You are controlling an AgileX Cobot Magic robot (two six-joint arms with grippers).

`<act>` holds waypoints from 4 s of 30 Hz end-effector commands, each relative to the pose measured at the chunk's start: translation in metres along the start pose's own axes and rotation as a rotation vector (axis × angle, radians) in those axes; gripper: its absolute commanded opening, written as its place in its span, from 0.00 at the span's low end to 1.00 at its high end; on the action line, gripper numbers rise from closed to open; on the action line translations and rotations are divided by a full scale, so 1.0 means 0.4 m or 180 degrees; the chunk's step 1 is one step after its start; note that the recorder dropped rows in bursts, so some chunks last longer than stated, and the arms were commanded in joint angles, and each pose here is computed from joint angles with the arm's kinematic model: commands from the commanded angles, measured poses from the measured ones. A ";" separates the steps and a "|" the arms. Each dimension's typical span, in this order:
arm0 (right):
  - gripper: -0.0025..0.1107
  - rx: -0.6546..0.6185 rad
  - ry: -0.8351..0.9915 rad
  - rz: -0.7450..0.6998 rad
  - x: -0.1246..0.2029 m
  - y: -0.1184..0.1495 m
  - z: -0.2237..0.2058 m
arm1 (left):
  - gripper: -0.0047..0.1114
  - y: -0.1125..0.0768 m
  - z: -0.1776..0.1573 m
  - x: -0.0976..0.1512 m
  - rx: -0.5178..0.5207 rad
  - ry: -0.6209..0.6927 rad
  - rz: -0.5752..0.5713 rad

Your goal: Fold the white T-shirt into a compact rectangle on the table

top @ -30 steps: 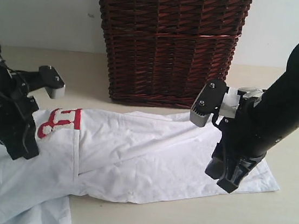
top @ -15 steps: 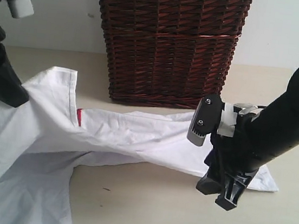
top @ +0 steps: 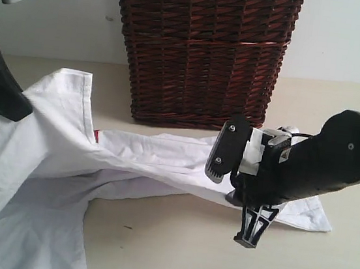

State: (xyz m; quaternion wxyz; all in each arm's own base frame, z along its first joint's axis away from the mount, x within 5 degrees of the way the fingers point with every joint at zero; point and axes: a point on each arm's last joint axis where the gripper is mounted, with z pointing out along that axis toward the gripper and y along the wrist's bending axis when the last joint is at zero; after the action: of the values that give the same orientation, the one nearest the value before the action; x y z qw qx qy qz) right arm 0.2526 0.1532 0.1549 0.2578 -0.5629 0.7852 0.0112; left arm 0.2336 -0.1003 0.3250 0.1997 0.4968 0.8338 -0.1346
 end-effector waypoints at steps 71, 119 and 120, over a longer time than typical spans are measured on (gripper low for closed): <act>0.41 -0.1180 -0.1256 0.0218 -0.307 -0.061 -0.535 | 0.04 -0.031 -0.553 -0.191 -0.3538 -0.1446 0.0494; 0.02 0.1215 -0.1225 0.0887 -0.517 0.259 0.082 | 0.04 -0.035 -0.515 -0.212 -0.3070 -0.1644 0.0364; 0.02 0.1319 -0.1112 0.0893 -0.508 0.253 0.082 | 0.04 -0.035 -0.515 -0.212 -0.3070 -0.1644 0.0364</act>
State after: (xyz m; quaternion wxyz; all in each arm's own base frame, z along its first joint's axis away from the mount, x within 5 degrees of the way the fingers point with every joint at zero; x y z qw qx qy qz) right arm 0.2166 0.3901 0.1822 0.4985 -0.3762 0.7785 0.0618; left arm 0.2151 -0.0833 0.5451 0.5978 0.3495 0.7020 0.1662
